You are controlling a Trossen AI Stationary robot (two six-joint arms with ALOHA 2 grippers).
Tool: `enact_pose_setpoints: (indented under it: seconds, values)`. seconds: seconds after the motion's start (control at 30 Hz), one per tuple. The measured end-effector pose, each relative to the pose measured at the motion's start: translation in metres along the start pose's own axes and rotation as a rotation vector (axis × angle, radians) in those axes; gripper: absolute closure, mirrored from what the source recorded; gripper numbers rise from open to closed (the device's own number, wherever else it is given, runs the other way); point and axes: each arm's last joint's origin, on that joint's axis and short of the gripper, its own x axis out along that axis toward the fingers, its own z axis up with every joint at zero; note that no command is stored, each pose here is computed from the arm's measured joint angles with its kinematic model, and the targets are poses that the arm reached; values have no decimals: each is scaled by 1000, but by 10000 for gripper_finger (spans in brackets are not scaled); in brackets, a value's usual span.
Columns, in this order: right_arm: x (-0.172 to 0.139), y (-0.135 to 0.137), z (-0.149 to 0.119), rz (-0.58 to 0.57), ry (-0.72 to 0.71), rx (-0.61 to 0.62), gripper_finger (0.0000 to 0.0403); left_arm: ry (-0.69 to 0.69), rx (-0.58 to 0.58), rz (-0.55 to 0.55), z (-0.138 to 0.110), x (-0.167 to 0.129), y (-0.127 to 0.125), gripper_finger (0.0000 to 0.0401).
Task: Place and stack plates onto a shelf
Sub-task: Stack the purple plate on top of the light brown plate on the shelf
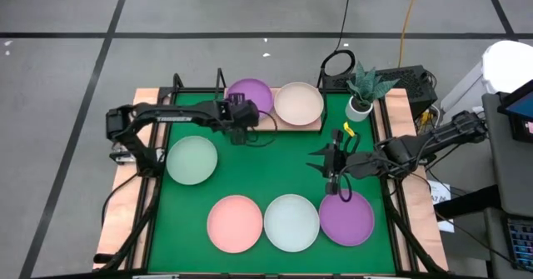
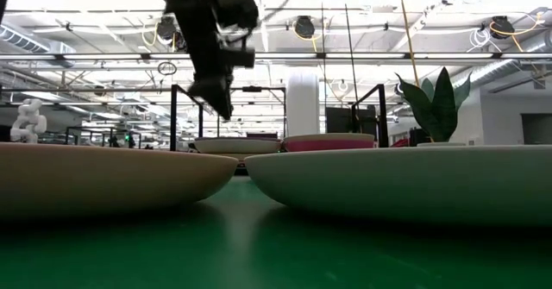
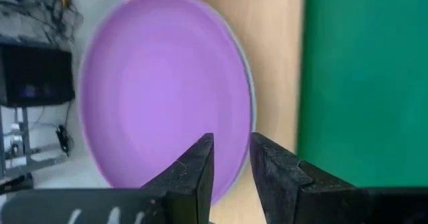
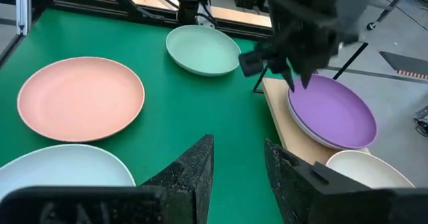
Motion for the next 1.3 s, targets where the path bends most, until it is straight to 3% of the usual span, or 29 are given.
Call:
enact_pose_setpoints:
  seconds: [0.2, 0.37, 0.6, 0.77, 1.0, 1.3]
  values:
    - [5, 3, 1, 2, -4, 4, 289, -123, -64, -4, 1, -54, -11, 297]
    - [14, 8, 1, 9, 0, 18, 289, -157, -141, -79, -12, -100, -29, 297]
    - [43, 31, -11, 153, 129, 33, 289, -142, -98, -204, -30, -146, -77, 297]
    - [60, 49, -19, 198, 209, 113, 289, -181, -55, -271, -39, -172, -115, 297]
    - [73, 94, -42, 312, 353, 158, 289, -245, 10, -302, -60, -184, -167, 297]
    - [68, 138, -64, 348, 522, 280, 289, -257, -60, -379, -87, -177, -209, 297]
